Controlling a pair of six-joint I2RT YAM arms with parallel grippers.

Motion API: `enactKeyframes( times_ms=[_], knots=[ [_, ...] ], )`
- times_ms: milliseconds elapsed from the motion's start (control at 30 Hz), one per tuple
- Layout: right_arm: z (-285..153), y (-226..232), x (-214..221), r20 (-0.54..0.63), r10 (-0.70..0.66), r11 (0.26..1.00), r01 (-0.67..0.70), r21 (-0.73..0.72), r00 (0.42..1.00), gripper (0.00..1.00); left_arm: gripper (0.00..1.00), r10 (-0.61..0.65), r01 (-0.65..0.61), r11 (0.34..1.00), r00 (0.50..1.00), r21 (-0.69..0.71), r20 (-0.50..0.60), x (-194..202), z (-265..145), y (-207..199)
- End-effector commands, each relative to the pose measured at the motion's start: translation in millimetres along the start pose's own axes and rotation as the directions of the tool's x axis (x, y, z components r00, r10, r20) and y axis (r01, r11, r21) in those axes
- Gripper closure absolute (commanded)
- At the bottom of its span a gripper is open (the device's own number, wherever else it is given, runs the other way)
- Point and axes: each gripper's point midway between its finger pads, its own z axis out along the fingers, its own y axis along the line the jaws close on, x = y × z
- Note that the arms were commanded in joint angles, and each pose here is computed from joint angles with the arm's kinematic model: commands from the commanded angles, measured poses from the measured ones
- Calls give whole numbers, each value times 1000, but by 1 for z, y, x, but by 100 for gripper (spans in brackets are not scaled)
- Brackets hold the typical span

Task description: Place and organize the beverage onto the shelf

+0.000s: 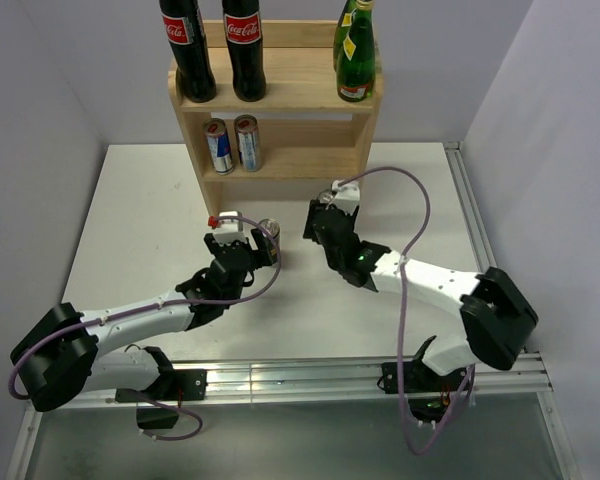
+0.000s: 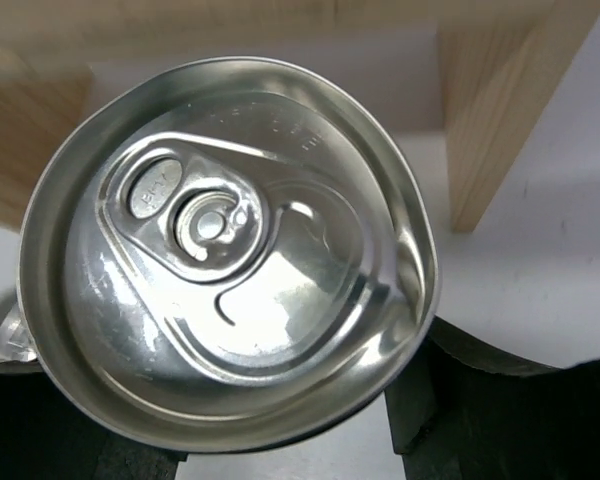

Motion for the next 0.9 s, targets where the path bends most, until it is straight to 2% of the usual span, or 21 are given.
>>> enactKeyframes(
  times_ms=[0, 233, 867],
  knots=[
    [-26, 10, -96, 189, 103, 995, -104, -2, 977, 100, 17, -36, 36, 999, 999, 3, 39, -11, -3, 0],
    [-34, 4, -148, 268, 81, 995, -95, 41, 960, 100, 18, -41, 41, 999, 998, 8, 40, -12, -4, 0],
    [17, -10, -221, 341, 82, 988, -123, 99, 936, 100, 18, -47, 47, 999, 998, 14, 44, -12, -6, 0]
  ],
)
